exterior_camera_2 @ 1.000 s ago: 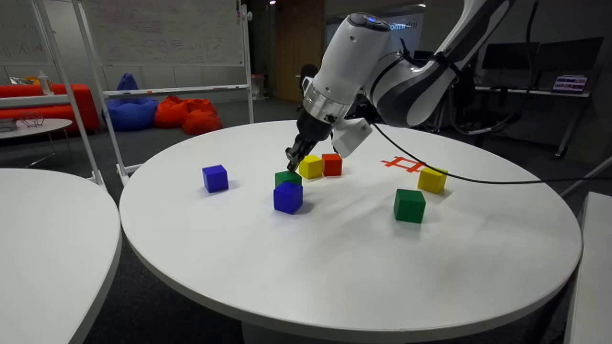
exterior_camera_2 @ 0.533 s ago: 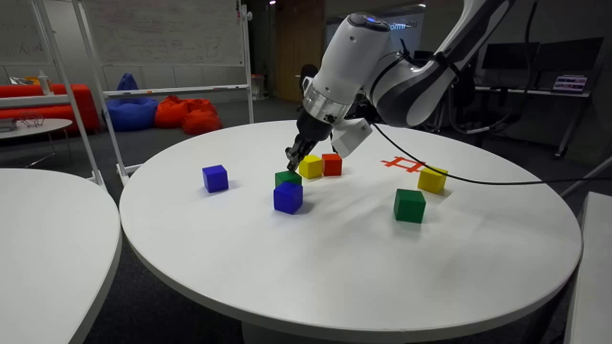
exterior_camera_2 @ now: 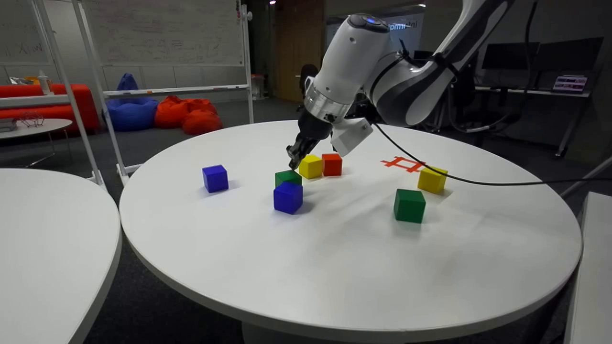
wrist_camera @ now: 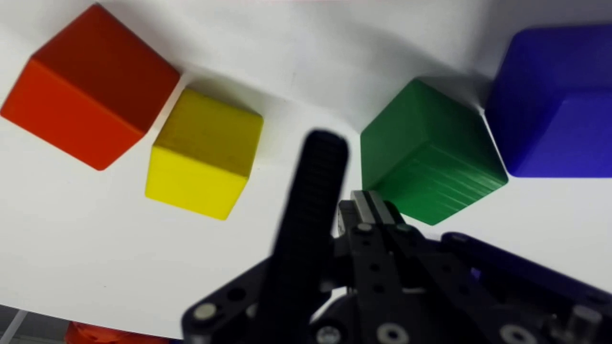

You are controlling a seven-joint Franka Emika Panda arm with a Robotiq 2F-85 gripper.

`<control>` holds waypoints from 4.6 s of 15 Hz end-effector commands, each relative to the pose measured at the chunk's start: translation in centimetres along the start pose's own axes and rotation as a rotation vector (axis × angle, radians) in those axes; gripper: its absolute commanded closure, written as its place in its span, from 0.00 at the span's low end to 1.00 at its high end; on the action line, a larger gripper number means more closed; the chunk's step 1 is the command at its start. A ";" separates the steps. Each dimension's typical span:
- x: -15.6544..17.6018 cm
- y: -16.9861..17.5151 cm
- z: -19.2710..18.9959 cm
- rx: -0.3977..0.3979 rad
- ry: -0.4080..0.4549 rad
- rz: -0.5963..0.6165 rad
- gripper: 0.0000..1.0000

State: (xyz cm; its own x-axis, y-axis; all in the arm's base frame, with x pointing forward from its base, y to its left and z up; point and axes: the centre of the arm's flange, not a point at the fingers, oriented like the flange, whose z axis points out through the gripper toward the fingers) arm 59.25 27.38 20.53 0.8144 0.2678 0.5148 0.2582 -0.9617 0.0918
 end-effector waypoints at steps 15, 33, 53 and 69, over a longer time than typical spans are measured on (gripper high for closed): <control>0.2 1.9 0.9 -0.108 -0.040 0.076 1.00; 0.2 2.8 0.4 -0.153 -0.015 0.134 1.00; 0.8 4.8 0.7 -0.155 -0.003 0.228 1.00; -0.2 -0.6 3.6 -0.193 -0.114 0.026 0.99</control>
State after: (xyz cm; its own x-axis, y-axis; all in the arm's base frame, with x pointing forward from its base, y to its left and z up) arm 60.79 28.13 17.31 0.8761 0.2372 0.4198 0.1411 -0.9586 0.2472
